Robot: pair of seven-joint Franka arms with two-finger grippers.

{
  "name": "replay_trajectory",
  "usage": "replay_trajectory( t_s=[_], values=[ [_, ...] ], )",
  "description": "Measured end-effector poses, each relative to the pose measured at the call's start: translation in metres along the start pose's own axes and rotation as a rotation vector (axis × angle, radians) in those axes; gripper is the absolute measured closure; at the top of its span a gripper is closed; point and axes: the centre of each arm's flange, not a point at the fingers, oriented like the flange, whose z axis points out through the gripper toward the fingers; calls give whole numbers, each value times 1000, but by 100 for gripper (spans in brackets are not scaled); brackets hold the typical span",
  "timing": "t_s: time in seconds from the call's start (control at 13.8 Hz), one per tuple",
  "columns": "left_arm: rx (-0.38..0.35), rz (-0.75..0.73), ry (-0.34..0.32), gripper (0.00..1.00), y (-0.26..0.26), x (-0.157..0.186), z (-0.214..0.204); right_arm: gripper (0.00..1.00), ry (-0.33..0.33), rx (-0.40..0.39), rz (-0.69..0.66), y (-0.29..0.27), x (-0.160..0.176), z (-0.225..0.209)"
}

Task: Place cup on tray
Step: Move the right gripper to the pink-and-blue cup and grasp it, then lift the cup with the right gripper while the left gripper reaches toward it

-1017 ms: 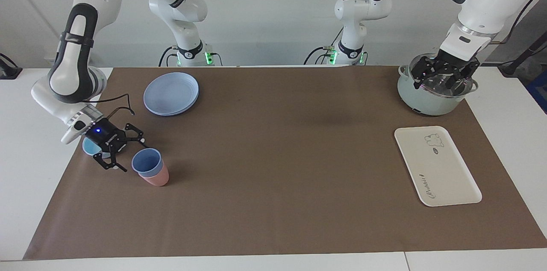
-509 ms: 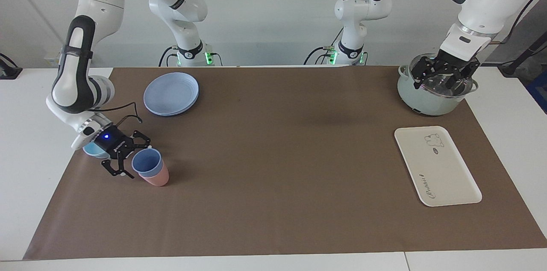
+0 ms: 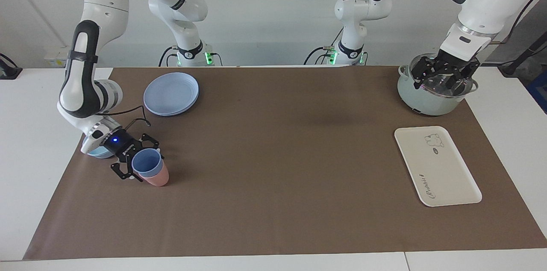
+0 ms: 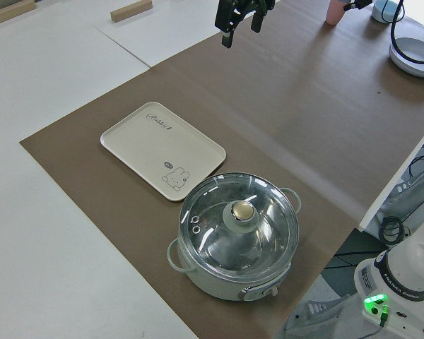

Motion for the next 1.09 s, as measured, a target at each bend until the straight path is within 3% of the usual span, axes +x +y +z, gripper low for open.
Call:
replay_trajectory(
  t_s=[0.87,1.02,1.09],
  values=[
    [0,0,0,0,0,0,0,0,19,-18,4,-3,4,9],
    [0,0,0,0,0,0,0,15,19,-19,-6,-3,4,9],
    [0,0,0,0,0,0,0,15,19,-19,-6,-3,4,9]
  ],
)
